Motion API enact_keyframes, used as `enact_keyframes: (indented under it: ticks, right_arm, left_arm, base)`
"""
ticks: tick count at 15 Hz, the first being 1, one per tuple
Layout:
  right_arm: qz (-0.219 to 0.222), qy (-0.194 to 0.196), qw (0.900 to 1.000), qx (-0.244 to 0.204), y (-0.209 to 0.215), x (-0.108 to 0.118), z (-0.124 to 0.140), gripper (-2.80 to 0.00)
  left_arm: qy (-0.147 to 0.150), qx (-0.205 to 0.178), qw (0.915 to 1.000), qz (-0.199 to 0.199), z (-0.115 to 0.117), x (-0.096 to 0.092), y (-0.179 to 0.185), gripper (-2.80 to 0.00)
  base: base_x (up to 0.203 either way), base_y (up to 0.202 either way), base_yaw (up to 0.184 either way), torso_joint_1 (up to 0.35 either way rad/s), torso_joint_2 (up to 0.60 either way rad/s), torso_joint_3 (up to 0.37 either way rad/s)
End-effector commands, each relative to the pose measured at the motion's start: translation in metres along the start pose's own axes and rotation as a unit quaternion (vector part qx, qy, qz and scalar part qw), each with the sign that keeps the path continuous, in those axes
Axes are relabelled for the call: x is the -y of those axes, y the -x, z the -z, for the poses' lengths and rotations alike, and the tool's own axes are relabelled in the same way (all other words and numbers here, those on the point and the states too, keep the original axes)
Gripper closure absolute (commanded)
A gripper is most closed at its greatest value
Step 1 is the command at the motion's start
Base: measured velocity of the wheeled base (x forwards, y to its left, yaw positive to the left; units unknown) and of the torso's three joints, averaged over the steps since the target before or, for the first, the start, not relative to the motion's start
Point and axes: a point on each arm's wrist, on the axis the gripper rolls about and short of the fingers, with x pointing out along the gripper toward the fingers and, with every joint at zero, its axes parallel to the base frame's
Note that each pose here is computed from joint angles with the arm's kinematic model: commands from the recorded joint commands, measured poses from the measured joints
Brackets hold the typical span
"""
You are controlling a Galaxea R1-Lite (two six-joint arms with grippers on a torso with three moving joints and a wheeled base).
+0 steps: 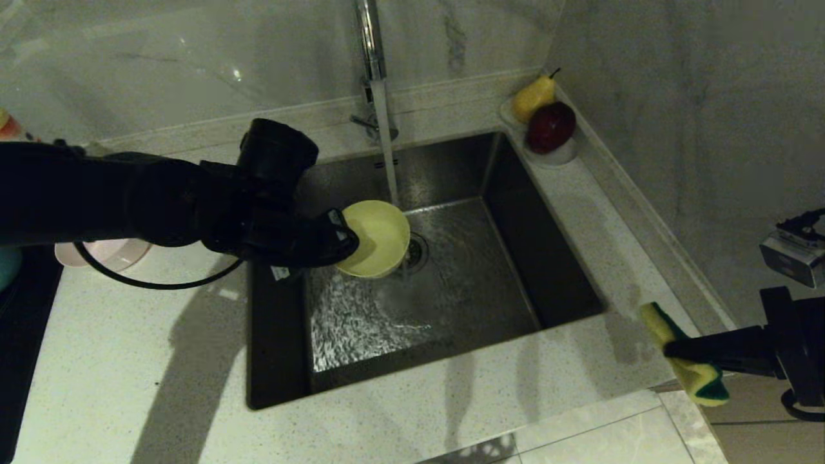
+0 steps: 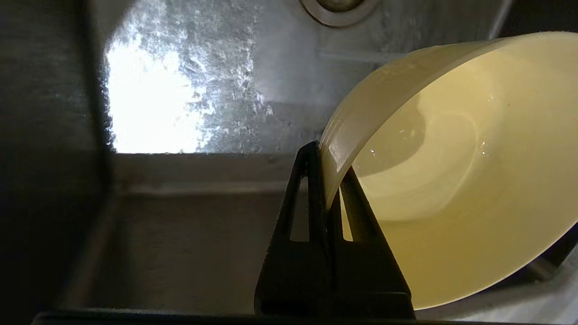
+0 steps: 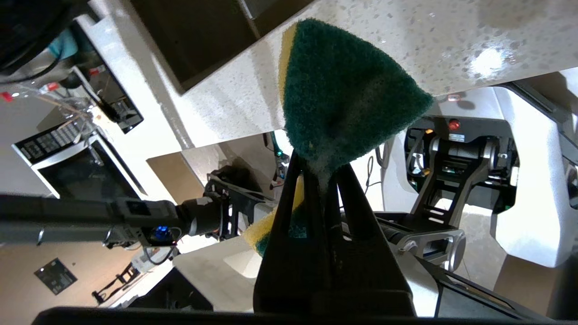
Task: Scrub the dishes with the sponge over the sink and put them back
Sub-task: Wash the bowl
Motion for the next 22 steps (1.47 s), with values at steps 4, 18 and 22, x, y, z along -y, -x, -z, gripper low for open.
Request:
enact_keyframes:
  ticks: [4,18,22]
  right_arm:
    - [-0.016,0.005,1.0,0.002,0.007,-0.004,0.004,0.0]
    - [-0.024,0.011,1.0,0.006,0.013,-0.005,0.009,0.0]
    - [-0.034,0.013,0.999,0.003,0.018,-0.006,0.014,0.0]
  left_arm:
    - [0.002,-0.009,1.0,-0.001,0.009,0.009,-0.034,0.0]
    - [0.047,0.018,0.9987,0.007,-0.001,0.022,-0.035,0.0]
    - [0.035,0.003,0.9994,-0.002,0.01,0.018,-0.027,0.0]
  base:
    - [0.0,0.0,0.0,0.0,0.0,0.0]
    - [0.0,0.0,0.0,0.0,0.0,0.0]
    - [0.0,0.0,0.0,0.0,0.0,0.0]
